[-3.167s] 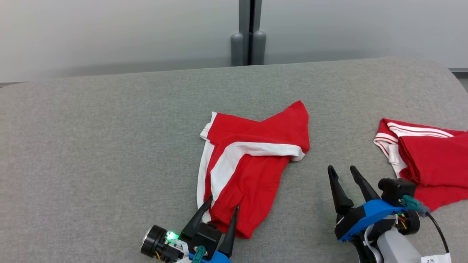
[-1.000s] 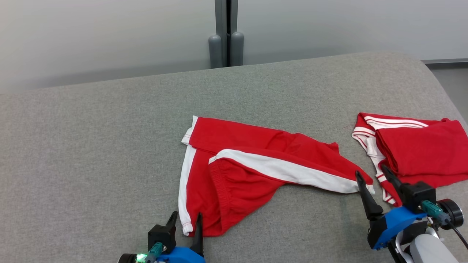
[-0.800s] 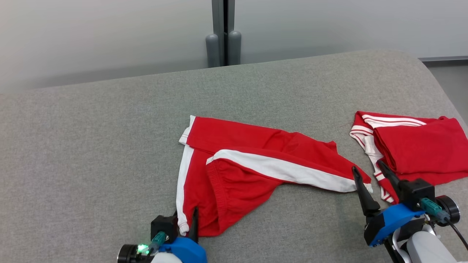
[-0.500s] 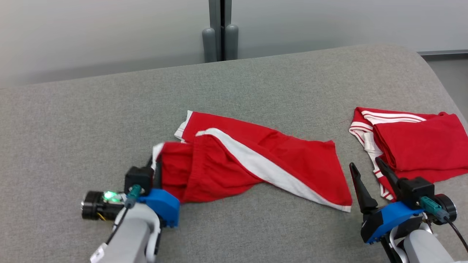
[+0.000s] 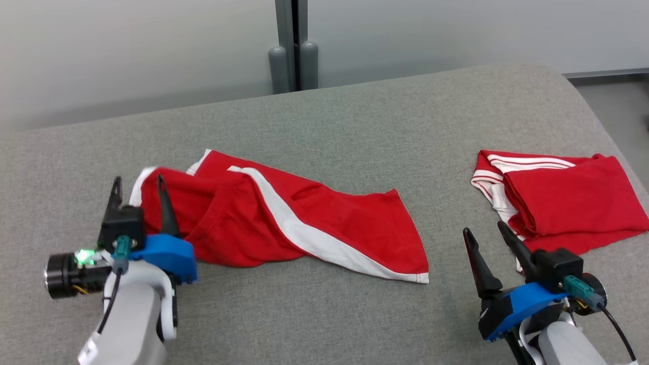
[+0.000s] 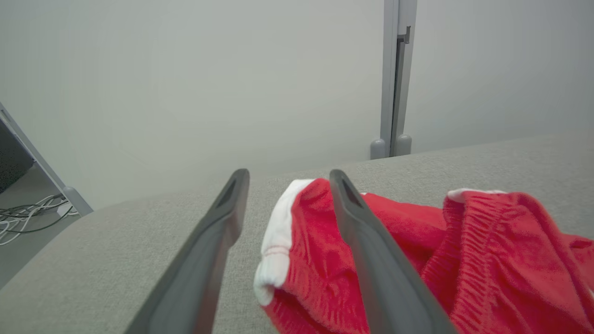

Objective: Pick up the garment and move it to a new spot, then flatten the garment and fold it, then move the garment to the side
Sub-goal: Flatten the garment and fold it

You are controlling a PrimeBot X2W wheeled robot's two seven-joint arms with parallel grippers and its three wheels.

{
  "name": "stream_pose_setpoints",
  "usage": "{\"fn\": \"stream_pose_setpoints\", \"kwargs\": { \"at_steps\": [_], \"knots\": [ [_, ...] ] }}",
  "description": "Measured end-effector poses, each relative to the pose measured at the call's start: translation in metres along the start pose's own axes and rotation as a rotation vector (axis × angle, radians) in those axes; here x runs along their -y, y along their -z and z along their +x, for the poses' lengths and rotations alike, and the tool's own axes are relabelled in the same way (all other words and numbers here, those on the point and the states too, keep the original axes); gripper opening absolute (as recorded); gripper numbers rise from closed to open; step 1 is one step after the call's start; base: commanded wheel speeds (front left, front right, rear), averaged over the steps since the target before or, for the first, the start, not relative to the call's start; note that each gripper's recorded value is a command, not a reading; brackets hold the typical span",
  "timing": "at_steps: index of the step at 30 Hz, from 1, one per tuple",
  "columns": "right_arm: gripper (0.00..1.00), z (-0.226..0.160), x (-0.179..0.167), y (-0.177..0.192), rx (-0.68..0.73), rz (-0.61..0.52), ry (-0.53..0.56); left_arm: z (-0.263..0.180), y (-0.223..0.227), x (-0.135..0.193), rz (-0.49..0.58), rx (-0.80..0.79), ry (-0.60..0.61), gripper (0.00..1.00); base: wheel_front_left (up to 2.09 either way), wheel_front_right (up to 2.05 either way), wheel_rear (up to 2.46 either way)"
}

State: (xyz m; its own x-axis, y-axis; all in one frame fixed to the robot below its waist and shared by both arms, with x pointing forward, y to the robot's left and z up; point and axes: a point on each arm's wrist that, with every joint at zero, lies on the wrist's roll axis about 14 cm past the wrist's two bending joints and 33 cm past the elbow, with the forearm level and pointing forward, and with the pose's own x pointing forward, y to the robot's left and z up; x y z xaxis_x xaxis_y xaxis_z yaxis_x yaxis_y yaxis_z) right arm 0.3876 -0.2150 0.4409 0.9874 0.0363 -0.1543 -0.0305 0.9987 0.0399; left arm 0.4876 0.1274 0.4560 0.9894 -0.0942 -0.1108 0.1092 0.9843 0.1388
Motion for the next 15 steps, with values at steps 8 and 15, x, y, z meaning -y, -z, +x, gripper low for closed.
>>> {"fn": "stream_pose_setpoints", "kwargs": {
  "at_steps": [8, 15],
  "knots": [
    [1.00, -0.004, -0.028, -0.021, 0.079, 0.079, -0.041, -0.054, 0.013, 0.023, -0.144, -0.017, -0.014, 1.00, 0.00, 0.00, 0.00],
    [1.00, -0.015, -0.046, -0.013, 0.064, 0.129, -0.063, -0.094, 0.033, 0.040, -0.212, -0.070, 0.030, 1.00, 0.00, 0.00, 0.00]
  ]
}}
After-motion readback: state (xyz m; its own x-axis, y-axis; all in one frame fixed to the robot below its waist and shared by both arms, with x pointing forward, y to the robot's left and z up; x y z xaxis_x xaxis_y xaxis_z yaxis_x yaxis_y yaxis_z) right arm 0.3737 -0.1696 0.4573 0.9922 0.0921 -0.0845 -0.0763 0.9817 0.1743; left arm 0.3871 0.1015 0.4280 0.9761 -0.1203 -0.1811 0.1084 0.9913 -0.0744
